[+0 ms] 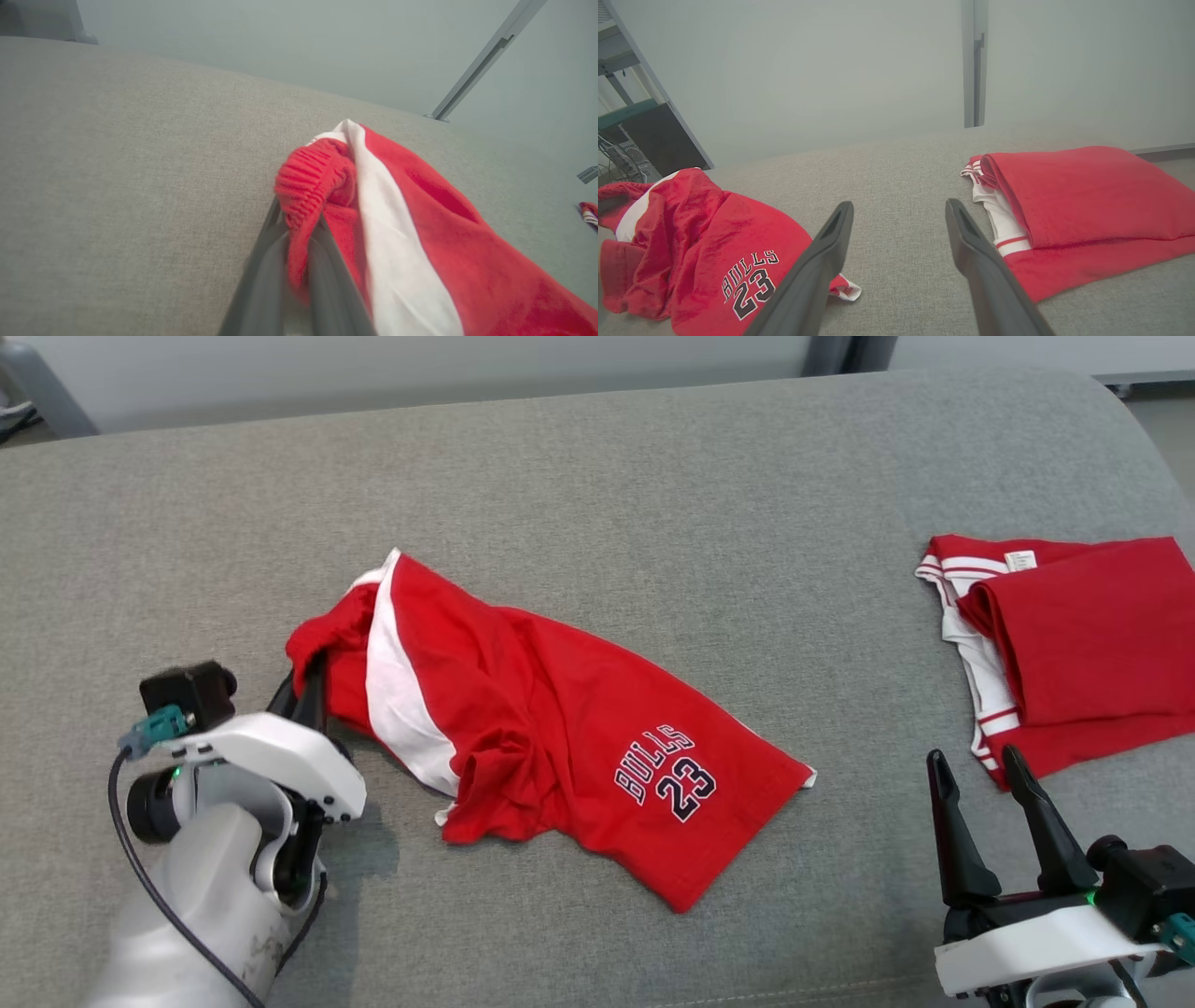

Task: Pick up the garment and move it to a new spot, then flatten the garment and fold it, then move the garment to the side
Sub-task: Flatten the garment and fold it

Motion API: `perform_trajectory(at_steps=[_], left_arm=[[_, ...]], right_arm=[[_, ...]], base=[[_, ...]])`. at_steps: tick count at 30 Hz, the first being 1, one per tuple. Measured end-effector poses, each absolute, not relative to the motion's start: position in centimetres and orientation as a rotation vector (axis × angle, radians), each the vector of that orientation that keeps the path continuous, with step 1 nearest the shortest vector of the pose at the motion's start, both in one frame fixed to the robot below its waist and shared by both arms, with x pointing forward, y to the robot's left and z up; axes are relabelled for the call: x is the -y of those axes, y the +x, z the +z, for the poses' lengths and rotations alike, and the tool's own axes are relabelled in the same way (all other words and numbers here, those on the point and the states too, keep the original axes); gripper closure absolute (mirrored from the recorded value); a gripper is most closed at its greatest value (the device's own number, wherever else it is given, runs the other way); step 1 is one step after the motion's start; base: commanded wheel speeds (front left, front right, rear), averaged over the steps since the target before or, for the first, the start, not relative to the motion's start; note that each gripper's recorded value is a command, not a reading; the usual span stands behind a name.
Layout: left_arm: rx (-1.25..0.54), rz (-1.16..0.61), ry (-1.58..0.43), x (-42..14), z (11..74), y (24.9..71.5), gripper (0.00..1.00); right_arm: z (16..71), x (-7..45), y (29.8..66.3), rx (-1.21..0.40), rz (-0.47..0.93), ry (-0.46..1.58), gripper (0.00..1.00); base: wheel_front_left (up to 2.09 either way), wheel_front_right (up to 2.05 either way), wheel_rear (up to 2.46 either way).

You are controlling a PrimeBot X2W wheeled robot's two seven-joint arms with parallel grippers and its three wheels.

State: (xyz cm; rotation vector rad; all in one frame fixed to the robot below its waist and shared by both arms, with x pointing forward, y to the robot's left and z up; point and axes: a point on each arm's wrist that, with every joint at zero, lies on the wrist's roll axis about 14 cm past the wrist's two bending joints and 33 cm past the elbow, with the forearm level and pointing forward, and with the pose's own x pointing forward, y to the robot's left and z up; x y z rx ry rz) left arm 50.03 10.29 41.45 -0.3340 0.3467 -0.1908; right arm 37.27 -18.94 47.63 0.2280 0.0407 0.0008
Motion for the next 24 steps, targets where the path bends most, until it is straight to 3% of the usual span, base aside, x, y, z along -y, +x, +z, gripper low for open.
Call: perform_trajectory(at_steps=[7, 8, 9, 10, 17, 24], left_arm=[[-0.378, -0.1, -0.368, -13.0, 39.7, 46.4, 1.0], [-0.376, -0.098, -0.373, -13.0, 39.8, 46.2, 0.76], [-0.374, -0.095, -0.379, -13.0, 39.8, 46.1, 0.31], [-0.373, -0.095, -0.387, -13.0, 39.9, 45.9, 0.0], [-0.316, -0.062, -0.351, -14.3, 41.4, 45.7, 0.0], [-0.134, -0.056, -0.231, -16.1, 46.5, 44.6, 0.0]], right_arm=[[47.5, 18.1, 37.8, -0.057, 0.033, 0.221, 0.0], [47.5, 18.1, 37.8, -0.059, 0.032, 0.221, 0.0], [47.4, 18.2, 37.8, -0.061, 0.03, 0.22, 0.0], [47.4, 18.2, 37.8, -0.061, 0.029, 0.219, 0.0], [47.9, 18.2, 37.7, -0.053, 0.044, 0.205, 0.0], [49.0, 16.5, 37.7, -0.022, 0.112, 0.167, 0.0]], base=[[0.0, 0.0, 0.0], [0.0, 0.0, 0.0], [0.0, 0.0, 0.0], [0.0, 0.0, 0.0], [0.0, 0.0, 0.0], [0.0, 0.0, 0.0]])
